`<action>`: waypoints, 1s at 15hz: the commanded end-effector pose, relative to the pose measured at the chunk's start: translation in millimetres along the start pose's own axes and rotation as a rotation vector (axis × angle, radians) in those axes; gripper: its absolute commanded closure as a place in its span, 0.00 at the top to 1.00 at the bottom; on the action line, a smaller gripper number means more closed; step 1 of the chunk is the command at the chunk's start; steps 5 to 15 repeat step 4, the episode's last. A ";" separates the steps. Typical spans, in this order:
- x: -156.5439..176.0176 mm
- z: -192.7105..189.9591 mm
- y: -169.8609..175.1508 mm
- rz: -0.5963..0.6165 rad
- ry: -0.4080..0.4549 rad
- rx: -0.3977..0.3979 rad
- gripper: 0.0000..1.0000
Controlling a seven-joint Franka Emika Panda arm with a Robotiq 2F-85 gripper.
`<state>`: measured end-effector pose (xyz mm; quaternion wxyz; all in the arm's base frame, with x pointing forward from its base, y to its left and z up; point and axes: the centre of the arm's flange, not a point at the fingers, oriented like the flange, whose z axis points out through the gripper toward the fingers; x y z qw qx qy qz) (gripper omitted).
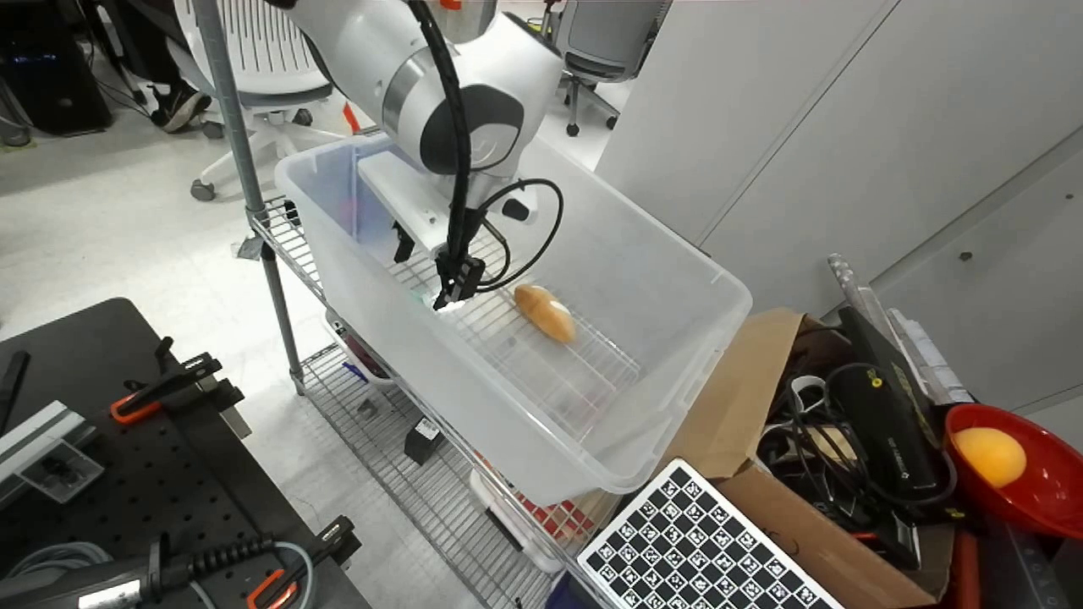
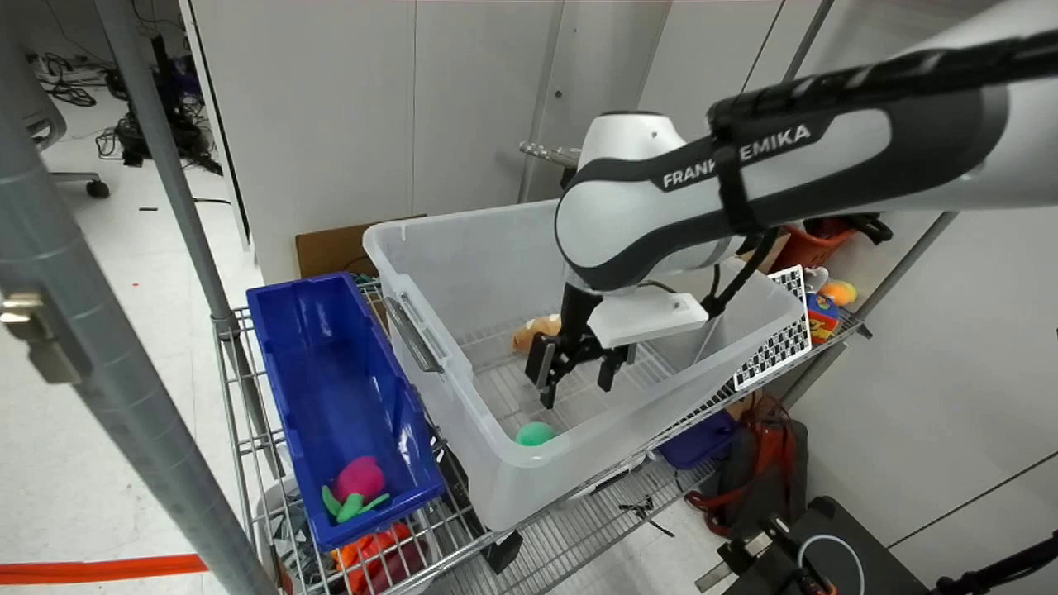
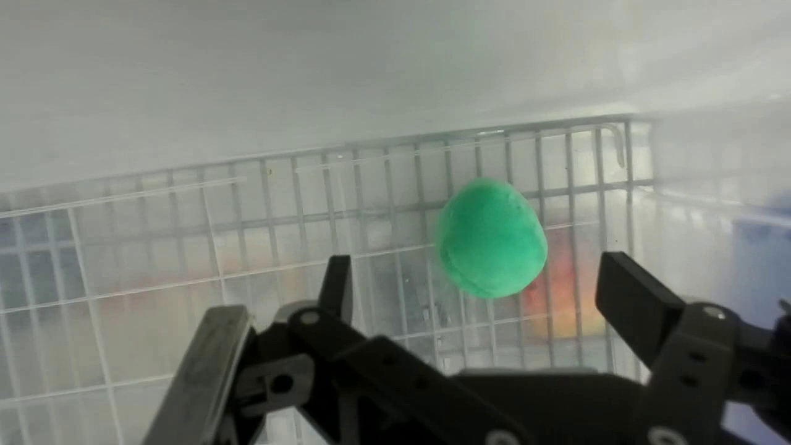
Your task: Move the green plush toy to the left.
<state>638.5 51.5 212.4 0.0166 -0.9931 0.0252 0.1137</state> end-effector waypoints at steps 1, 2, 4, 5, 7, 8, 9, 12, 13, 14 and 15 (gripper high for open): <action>-3.6 -7.1 2.5 0.000 0.001 0.001 1.00; -5.9 -8.2 2.9 0.000 0.000 0.001 1.00; -8.4 -2.7 2.2 -0.002 -0.011 0.000 1.00; -8.4 -2.7 2.2 -0.002 -0.011 0.000 1.00; -8.4 -2.7 2.2 -0.002 -0.011 0.000 1.00; -8.4 -2.7 2.2 -0.002 -0.011 0.000 1.00; -8.4 -2.7 2.2 -0.002 -0.011 0.000 1.00; -8.4 -2.7 2.2 -0.002 -0.011 0.000 1.00; -8.4 -2.7 2.2 -0.002 -0.011 0.000 1.00; -8.4 -2.7 2.2 -0.002 -0.011 0.000 1.00; -8.4 -2.7 2.2 -0.002 -0.011 0.000 1.00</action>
